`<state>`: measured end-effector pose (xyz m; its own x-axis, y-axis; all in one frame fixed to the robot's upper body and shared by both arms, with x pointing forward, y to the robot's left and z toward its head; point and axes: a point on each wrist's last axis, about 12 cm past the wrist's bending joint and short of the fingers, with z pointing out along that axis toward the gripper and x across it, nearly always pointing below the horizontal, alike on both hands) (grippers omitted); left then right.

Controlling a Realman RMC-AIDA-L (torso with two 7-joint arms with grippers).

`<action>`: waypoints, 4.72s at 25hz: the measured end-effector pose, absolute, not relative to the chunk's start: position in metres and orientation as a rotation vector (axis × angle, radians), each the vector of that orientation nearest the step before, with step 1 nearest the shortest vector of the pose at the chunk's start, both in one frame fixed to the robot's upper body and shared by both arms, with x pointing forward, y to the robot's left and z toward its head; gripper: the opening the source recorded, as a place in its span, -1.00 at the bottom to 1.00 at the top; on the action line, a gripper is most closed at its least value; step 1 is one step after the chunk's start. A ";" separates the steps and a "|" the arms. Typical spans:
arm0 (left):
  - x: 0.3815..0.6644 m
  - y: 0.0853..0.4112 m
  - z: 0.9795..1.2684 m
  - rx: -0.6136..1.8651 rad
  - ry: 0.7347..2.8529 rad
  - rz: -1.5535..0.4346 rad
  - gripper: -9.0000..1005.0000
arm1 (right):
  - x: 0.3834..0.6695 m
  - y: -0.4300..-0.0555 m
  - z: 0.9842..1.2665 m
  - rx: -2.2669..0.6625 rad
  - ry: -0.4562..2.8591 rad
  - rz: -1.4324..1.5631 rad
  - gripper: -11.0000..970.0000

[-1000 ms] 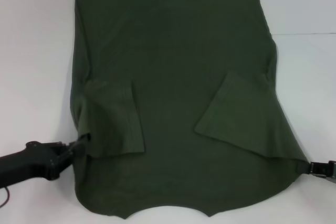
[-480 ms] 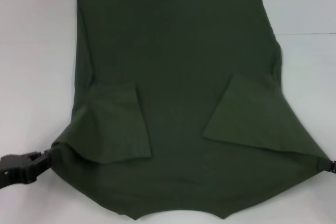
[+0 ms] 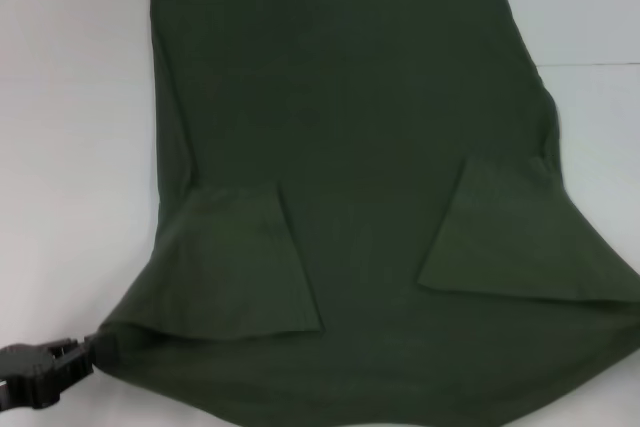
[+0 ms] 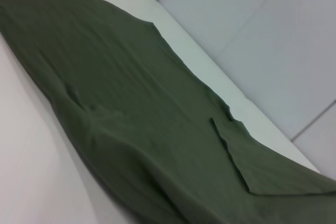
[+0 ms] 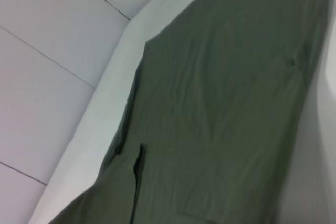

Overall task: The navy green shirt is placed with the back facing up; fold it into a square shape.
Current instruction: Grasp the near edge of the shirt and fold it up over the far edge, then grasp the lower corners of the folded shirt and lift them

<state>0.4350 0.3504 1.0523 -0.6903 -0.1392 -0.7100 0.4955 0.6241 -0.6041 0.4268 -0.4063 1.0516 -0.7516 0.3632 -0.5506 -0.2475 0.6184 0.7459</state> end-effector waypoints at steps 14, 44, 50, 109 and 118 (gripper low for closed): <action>0.419 0.345 1.053 0.355 2.106 -1.183 -0.86 | 0.389 -0.423 1.051 0.138 2.112 1.110 -0.80; 0.614 0.304 1.123 0.460 1.979 -0.828 -0.86 | 0.554 -0.387 1.087 0.124 1.887 0.905 -0.73; 0.644 0.295 1.134 0.390 1.895 -0.697 -0.86 | 0.603 -0.373 1.106 0.130 1.876 0.783 -0.71; 0.560 0.308 1.075 0.268 1.775 -0.715 0.57 | 0.567 -0.381 1.090 0.093 1.898 0.863 0.62; 0.550 0.299 1.045 0.446 1.951 -0.625 0.65 | 0.555 -0.369 1.084 0.089 1.877 0.961 0.61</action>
<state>0.5502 0.2986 1.0446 -0.4338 0.0395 -0.9002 0.5549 0.7988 -0.2324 0.5554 -0.3687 1.0839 -0.5110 0.4477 -0.7338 -0.3336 0.6835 0.6493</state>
